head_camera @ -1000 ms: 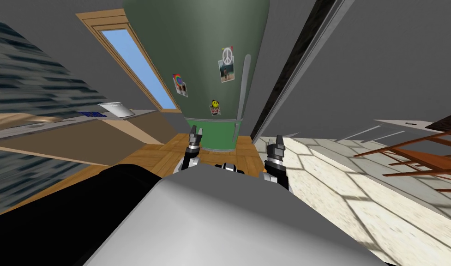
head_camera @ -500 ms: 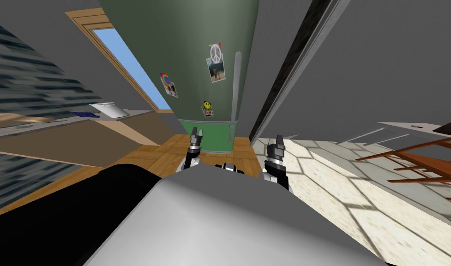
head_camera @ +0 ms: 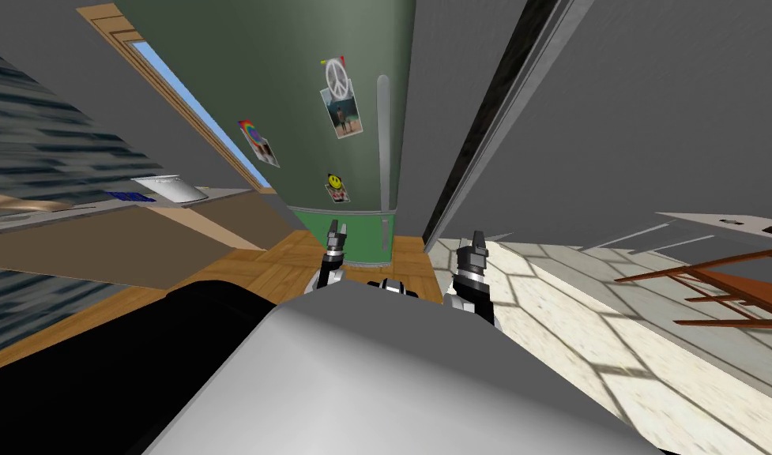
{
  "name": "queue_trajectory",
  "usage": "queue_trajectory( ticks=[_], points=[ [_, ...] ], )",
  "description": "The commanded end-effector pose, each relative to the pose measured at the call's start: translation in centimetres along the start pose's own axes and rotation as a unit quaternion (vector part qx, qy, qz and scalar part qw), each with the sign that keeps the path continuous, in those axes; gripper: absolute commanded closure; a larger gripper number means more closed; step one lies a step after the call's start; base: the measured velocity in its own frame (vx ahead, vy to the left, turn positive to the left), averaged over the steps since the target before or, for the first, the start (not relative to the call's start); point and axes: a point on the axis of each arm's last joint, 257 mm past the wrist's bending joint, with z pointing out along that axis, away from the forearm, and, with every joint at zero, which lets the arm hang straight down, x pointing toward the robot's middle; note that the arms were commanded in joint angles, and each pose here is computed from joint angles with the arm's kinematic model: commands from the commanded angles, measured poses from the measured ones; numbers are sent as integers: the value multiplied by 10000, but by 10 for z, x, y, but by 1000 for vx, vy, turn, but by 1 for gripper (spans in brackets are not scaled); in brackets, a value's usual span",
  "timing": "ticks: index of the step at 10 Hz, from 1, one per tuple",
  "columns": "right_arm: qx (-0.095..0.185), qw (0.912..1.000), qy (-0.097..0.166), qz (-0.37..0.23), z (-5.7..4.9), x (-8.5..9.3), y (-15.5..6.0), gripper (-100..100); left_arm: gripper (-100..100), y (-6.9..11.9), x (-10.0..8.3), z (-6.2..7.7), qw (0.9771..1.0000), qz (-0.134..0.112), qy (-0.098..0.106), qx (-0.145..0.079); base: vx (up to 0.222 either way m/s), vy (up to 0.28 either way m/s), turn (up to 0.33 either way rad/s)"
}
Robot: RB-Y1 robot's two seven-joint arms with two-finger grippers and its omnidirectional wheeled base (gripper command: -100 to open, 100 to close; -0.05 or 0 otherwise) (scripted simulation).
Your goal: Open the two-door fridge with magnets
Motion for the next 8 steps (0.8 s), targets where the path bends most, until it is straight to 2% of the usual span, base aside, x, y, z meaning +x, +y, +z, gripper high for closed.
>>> queue_trajectory(
  ticks=[1,7,8],
  points=[
    [0,10000,0,0,0,0,0,0,-100,11,-3,-4,10000,18,-19,-38,154,-169,9],
    [0,10000,0,0,0,0,0,0,-100,41,-10,-18,9995,-23,-253,-201,173,-198,20],
    [-1,10000,0,0,0,0,0,0,-100,49,-11,-22,9990,-69,-366,-250,143,-206,25]
  ],
)
